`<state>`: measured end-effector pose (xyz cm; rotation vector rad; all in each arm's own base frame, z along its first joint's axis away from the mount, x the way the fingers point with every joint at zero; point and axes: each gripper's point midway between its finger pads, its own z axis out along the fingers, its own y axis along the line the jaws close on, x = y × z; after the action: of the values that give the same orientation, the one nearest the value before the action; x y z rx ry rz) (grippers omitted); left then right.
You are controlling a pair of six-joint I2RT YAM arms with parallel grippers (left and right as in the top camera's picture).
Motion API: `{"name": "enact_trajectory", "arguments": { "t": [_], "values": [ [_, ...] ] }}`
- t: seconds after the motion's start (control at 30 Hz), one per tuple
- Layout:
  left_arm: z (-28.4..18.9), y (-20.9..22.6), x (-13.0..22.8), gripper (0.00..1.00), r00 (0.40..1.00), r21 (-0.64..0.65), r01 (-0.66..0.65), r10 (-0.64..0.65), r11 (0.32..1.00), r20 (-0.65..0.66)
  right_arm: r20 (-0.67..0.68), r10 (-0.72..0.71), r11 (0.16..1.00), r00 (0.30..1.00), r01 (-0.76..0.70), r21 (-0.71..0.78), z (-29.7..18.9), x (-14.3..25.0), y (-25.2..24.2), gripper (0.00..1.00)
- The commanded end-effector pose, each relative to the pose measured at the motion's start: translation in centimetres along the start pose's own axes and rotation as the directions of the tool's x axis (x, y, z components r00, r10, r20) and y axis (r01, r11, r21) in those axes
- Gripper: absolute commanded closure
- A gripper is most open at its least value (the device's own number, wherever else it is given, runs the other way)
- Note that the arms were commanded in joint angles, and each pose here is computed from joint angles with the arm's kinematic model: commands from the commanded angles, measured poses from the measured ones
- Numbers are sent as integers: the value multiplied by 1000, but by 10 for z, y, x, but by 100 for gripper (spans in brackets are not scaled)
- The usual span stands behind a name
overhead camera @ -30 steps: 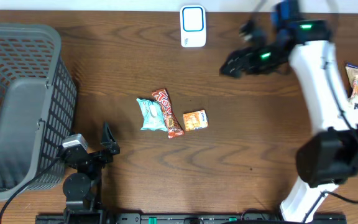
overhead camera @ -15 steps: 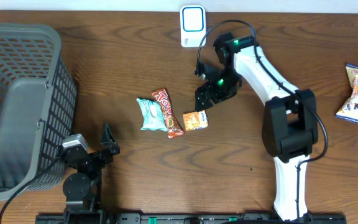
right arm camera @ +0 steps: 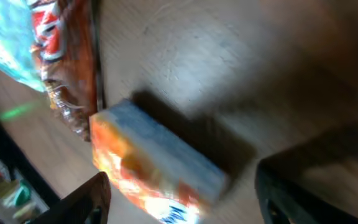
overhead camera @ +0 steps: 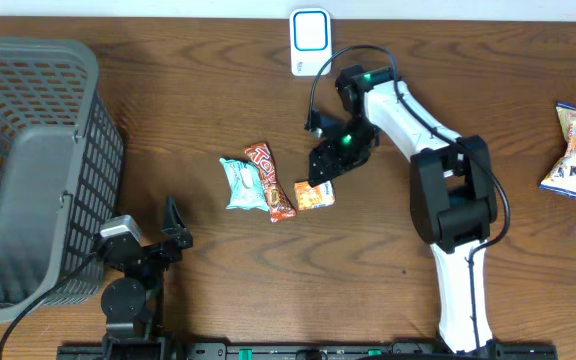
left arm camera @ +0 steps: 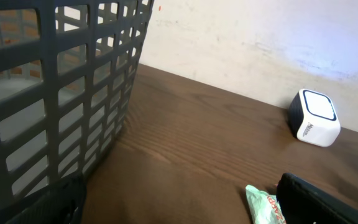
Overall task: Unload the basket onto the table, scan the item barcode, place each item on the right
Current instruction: 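Move the right gripper to the small orange box, then grasp the orange box with the right gripper and lift it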
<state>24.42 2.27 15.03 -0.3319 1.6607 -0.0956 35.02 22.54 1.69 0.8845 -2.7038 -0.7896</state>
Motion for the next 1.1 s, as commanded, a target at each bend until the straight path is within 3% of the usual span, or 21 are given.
{"name": "enact_trajectory", "arguments": {
  "t": [0.0, 0.13, 0.23, 0.27, 0.5, 0.73, 0.93, 1.07],
  "values": [
    [1, 7, 17, 2, 999, -27, -3, 1, 1000, -49, -48, -45, 999, 998, 44, -27, 23, 10, 7, 37],
    [1, 7, 17, 2, 999, -27, -3, 1, 1000, -50, -67, -51, 998, 996, 49, -27, 38, 19, 2, 62],
    [1, 7, 17, 2, 999, -27, -3, 1, 1000, -49, -83, -28, 999, 996, 25, -34, 46, 28, -2, 94],
    [1, 7, 17, 2, 999, -27, -3, 1, 1000, -49, -85, -12, 999, 996, 8, -38, 46, 29, -2, 99],
    [1, 7, 17, 2, 999, -27, -3, 1, 1000, -49, -85, 80, 977, 993, -95, -192, 29, 30, 24, 99],
    [1, 7, 17, 3, 999, -27, -3, 1, 1000, -49, -170, 302, 812, 938, -347, -469, -32, 38, 63, 99],
    [1, 7, 17, 2, 999, -27, -2, 1, 1000, -49, -222, 408, 714, 886, -461, -527, -51, 41, 64, 99],
    [1, 7, 17, 2, 999, -27, -3, 1, 1000, -50, -225, 409, 713, 884, -463, -526, -51, 41, 66, 99]
  ]
}}
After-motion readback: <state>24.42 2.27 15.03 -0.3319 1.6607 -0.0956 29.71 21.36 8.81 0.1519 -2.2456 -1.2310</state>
